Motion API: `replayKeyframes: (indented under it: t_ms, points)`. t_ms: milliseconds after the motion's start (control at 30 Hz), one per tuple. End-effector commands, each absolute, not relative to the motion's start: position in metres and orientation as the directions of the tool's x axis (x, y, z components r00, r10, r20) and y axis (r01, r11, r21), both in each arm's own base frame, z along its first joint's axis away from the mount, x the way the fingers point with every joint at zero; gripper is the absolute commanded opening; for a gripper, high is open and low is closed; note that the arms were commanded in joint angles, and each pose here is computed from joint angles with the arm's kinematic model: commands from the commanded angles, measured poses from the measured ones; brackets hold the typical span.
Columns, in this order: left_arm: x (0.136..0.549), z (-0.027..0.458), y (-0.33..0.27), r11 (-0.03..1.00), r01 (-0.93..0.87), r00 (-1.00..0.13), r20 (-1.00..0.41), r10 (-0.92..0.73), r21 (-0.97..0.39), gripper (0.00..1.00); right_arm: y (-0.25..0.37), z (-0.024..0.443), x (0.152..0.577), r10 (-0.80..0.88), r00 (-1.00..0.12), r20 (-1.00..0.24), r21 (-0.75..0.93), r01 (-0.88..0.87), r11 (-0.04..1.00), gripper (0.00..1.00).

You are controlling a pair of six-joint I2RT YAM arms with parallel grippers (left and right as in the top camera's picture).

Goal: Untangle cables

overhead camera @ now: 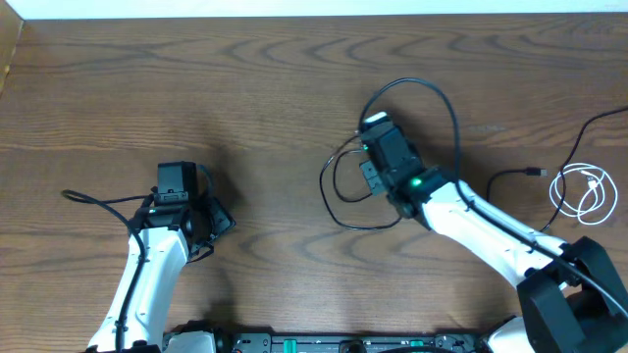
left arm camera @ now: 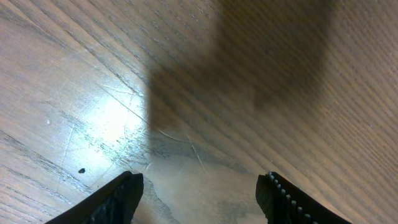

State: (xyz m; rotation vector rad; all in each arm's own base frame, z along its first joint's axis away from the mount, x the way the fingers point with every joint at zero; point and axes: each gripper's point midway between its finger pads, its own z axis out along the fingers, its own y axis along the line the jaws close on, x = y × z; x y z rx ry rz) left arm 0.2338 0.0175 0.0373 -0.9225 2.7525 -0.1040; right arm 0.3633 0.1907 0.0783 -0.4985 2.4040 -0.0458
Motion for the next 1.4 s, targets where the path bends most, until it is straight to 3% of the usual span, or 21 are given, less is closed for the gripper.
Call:
replayKeyframes:
  t_ms: [0, 233, 833, 900, 933, 1033, 1200, 1367]
  points:
    - [0.229, 0.032, 0.021, 0.798, -0.591, -0.775, -0.193, -0.602, -0.117, 0.65, 0.177, 0.075, 0.361, -0.180, -0.792, -0.583, 0.026, -0.239, 0.971, 0.01]
    - [0.229, 0.032, 0.021, 0.798, -0.591, -0.775, -0.194, -0.602, -0.117, 0.65, 0.196, 0.067, 0.338, -0.173, -0.855, -0.489, 0.222, -0.314, 0.923, 0.01]
    - [0.229, 0.032, 0.021, 0.798, -0.591, -0.775, -0.193, -0.602, -0.117, 0.65, 0.196, 0.028, 0.331, -0.133, -0.919, -0.371, 0.313, -0.258, 0.914, 0.07]
    - [0.229, 0.032, 0.021, 0.798, -0.591, -0.775, -0.193, -0.602, -0.116, 0.65, 0.194, 0.028, 0.332, -0.130, -0.920, -0.369, 0.312, -0.254, 0.915, 0.10]
    - [0.229, 0.032, 0.021, 0.798, -0.591, -0.775, -0.193, -0.602, -0.117, 0.65, 0.194, 0.028, 0.332, -0.128, -0.920, -0.369, 0.312, -0.253, 0.916, 0.17]
    - [0.229, 0.032, 0.021, 0.798, -0.591, -0.775, -0.193, -0.602, -0.117, 0.65, 0.193, 0.028, 0.332, -0.126, -0.921, -0.369, 0.312, -0.250, 0.917, 0.19]
    - [0.229, 0.032, 0.021, 0.798, -0.591, -0.775, -0.193, -0.602, -0.117, 0.65, 0.190, 0.024, 0.330, -0.126, -0.925, -0.358, 0.307, -0.243, 0.920, 0.37]
    - [0.229, 0.032, 0.021, 0.798, -0.591, -0.775, -0.193, -0.602, -0.116, 0.65, 0.183, 0.016, 0.331, -0.111, -0.935, -0.337, 0.303, -0.220, 0.927, 0.38]
